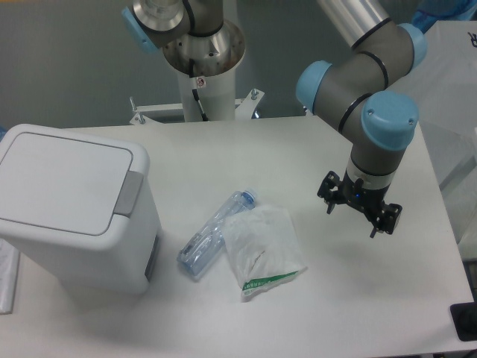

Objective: Open the trash can
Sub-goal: 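Move the gripper toward the white trash can's lid edge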

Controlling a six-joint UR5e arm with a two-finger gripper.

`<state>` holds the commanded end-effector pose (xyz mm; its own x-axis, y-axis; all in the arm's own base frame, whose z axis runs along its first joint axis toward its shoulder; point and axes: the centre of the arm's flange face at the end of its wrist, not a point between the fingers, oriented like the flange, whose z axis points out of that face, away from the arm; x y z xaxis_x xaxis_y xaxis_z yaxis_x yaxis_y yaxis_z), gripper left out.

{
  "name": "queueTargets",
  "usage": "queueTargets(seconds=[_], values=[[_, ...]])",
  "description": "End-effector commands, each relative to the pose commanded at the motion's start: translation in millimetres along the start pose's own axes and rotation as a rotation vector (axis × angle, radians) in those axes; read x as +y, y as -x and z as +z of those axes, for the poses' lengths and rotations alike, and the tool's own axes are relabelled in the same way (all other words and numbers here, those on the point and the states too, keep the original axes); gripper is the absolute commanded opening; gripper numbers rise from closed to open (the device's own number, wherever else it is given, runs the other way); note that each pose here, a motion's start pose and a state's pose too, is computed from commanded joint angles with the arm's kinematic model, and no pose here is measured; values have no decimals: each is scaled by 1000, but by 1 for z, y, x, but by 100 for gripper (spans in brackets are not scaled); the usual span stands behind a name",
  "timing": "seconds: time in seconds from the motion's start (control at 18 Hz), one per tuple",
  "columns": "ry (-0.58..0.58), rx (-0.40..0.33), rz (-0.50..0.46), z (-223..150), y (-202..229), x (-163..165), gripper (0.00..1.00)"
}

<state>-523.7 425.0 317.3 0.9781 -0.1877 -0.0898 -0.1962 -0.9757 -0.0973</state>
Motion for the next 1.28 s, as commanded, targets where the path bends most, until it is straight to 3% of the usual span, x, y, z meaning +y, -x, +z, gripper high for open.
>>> queueTargets(seconds=[0.11,0.28,0.56,0.78,0.89,1.28], values=[[-47,14,-1,-1,-8,-15,100],[-137,38,-119,-8,-10,-25,100],[-167,64,-169,-19,-20,-37,100],[-353,156,-374,-38,-27,-74,100],[-473,240,-450,-51,-30,-88,100],[-708,371,-494,-117,-59,-113,100]])
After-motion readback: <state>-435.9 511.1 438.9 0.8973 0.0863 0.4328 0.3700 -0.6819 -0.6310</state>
